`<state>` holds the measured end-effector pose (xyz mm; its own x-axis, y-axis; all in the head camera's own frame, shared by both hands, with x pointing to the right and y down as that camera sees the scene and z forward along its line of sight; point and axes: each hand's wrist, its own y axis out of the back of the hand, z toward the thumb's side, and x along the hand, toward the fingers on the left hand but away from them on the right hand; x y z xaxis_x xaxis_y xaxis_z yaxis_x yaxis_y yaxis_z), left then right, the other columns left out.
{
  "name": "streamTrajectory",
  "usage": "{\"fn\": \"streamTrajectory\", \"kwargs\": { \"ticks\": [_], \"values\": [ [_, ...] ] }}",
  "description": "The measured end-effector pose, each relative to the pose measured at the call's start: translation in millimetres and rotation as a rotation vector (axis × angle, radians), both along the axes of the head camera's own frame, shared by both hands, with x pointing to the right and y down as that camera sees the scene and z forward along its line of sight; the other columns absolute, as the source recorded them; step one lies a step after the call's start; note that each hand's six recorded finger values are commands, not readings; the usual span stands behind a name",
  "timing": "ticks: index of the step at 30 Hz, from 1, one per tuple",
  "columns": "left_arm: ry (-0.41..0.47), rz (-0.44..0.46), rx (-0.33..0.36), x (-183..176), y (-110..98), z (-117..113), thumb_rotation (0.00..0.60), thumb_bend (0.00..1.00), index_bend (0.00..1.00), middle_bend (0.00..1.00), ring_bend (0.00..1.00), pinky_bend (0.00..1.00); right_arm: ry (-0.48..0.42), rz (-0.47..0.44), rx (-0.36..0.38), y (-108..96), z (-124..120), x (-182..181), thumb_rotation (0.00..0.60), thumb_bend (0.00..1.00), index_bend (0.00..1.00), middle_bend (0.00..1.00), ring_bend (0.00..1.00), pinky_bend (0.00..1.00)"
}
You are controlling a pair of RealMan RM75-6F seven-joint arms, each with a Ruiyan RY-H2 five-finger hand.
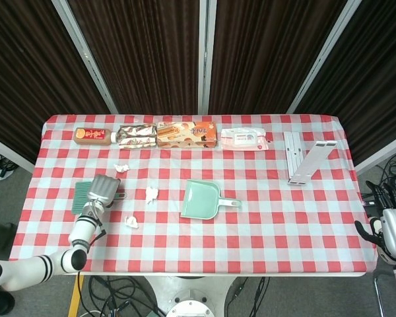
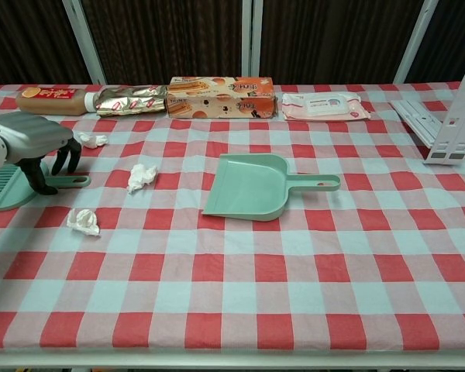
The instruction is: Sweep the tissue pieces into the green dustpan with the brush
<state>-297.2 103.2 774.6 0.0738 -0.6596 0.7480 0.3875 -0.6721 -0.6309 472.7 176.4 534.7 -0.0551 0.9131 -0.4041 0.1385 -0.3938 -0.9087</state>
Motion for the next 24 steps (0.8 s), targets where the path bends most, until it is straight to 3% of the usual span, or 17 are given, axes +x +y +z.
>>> {"fn": "streamTrajectory", "kwargs": {
  "ticks": [24],
  "values": [
    [0.042,0.019,0.002,-4.2,2.1,2.8,0.6,0.4,0.47,0.52,0.75,0.89,0.011,0.016,-0.006,3.5,-0.6,3.7,0.6,0.22,0.05,0.13,0.0,0.06]
  ]
}}
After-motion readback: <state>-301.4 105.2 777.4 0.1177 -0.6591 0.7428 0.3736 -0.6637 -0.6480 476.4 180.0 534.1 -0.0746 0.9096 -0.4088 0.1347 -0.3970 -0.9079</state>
